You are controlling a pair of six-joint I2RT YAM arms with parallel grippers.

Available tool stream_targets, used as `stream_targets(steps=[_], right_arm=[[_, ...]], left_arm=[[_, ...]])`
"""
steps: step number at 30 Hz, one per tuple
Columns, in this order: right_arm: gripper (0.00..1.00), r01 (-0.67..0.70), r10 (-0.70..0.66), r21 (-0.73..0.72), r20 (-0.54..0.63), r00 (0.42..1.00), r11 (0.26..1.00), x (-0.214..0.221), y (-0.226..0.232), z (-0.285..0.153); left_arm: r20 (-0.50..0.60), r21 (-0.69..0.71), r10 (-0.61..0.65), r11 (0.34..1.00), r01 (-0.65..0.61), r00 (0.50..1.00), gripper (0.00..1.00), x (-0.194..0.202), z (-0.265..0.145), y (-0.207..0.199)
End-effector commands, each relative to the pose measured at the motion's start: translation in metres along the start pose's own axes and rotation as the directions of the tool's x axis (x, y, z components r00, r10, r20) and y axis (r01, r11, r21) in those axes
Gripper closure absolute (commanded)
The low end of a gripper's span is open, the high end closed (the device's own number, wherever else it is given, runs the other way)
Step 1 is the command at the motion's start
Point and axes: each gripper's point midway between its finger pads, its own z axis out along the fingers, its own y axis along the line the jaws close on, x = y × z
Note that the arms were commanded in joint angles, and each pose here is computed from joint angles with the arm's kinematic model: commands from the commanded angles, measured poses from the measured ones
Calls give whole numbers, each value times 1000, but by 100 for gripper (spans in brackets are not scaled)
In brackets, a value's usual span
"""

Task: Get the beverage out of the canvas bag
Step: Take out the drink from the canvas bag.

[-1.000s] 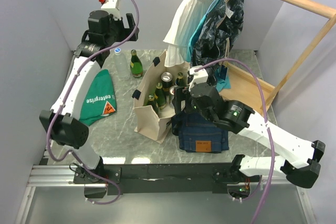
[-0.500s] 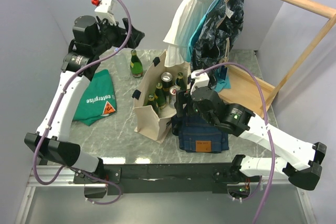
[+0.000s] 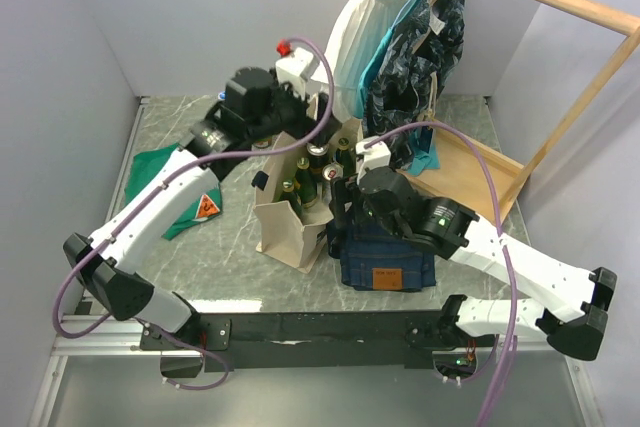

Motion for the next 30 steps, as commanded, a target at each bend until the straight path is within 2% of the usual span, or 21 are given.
stream_targets(steps=[1,2,9,18,25,29,30], right_arm=[[12,38,-40,-47,-34,999,998,9,9,1],[11,42,-45,-58,-41,998,997,11,11,1],[12,85,-95,-111,-96,991,990,26,17,-9],[11,140,-166,-150,-175,971,979,51,24,-10],[11,158,-188,-171,-182,965,973,54,32,-12],[11,152,-176,-148,-168,970,977,50,30,-11],[11,156,-170,-101,-149,974,983,45,23,-11]], left_arm=[[31,-93,24,995,-21,999,3,23,-17,16],[40,-86,13,996,-10,999,3,26,-18,15],[-86,-109,-15,994,5,996,2,84,-28,18],[-93,-88,-57,995,49,994,3,104,-45,7],[-191,-42,-38,999,30,981,11,129,-46,-5],[-240,-60,-47,998,33,970,16,152,-48,-4],[-245,-57,-50,998,37,968,16,155,-48,-5]])
